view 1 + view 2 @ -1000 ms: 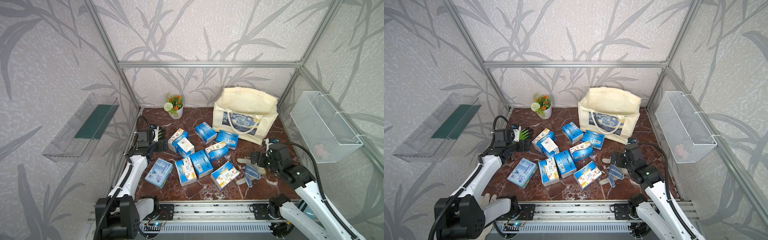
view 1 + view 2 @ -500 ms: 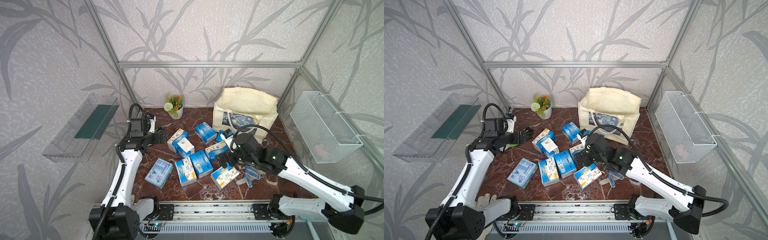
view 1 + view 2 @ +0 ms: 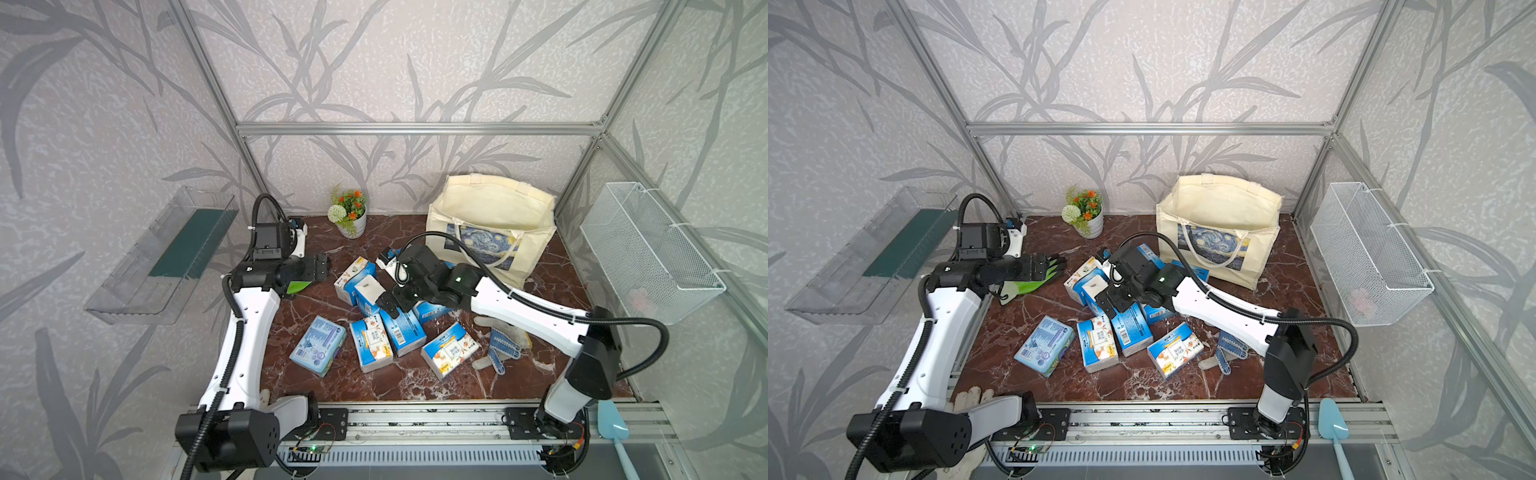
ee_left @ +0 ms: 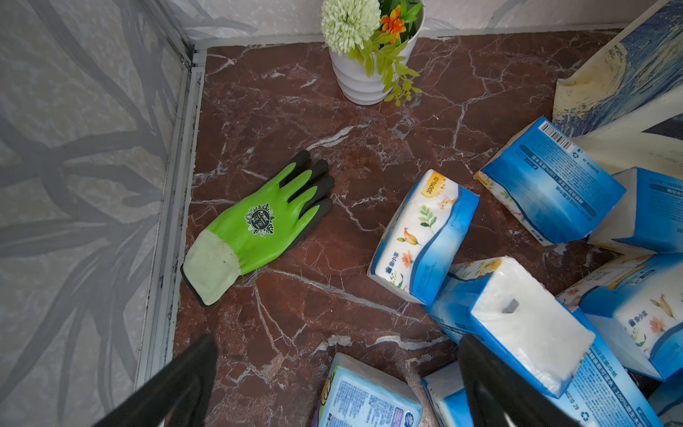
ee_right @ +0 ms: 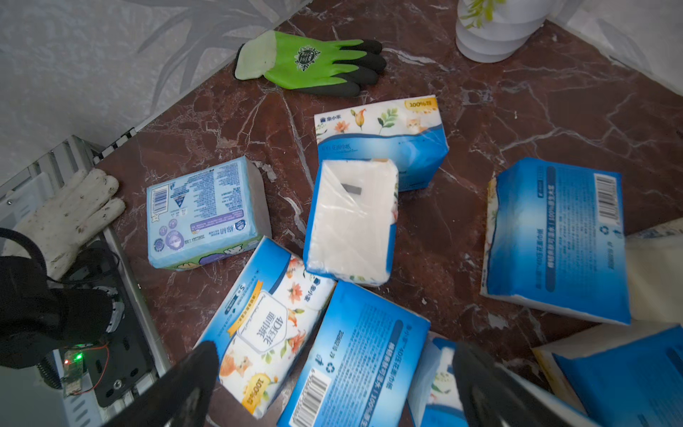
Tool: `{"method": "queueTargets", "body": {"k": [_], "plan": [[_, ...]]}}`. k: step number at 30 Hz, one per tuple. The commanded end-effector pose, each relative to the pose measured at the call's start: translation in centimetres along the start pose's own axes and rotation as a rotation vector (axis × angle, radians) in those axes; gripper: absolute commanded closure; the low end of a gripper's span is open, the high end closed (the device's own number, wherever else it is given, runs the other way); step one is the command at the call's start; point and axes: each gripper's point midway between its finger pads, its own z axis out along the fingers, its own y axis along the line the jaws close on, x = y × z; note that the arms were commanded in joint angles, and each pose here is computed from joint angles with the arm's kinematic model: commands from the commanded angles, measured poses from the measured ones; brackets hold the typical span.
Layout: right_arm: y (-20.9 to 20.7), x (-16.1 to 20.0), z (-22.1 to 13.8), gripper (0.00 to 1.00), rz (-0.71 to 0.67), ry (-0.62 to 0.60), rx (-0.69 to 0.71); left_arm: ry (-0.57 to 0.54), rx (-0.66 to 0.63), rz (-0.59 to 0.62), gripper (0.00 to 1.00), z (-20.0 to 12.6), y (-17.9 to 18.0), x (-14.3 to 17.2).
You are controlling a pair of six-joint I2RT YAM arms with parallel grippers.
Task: Put tissues into the canvas bag
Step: Pick up the pack of facial tissues from the center of the board.
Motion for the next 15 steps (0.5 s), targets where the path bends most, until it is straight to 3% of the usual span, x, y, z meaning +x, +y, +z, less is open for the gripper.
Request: {"method": "queueTargets", "body": {"k": [1,15], "plan": [[0.9,-1.6,1.7,0.01,-0.034,-0.023,-0.024,0.006,-0.009,-0.017,0.01,-1.2,0.0,0.4],[-1.5,-1.0,8.7,0.01,-0.087,0.061,0.151,0.013,0.003,-0.006,0.01,-1.4,-0.2,0.6]]}}
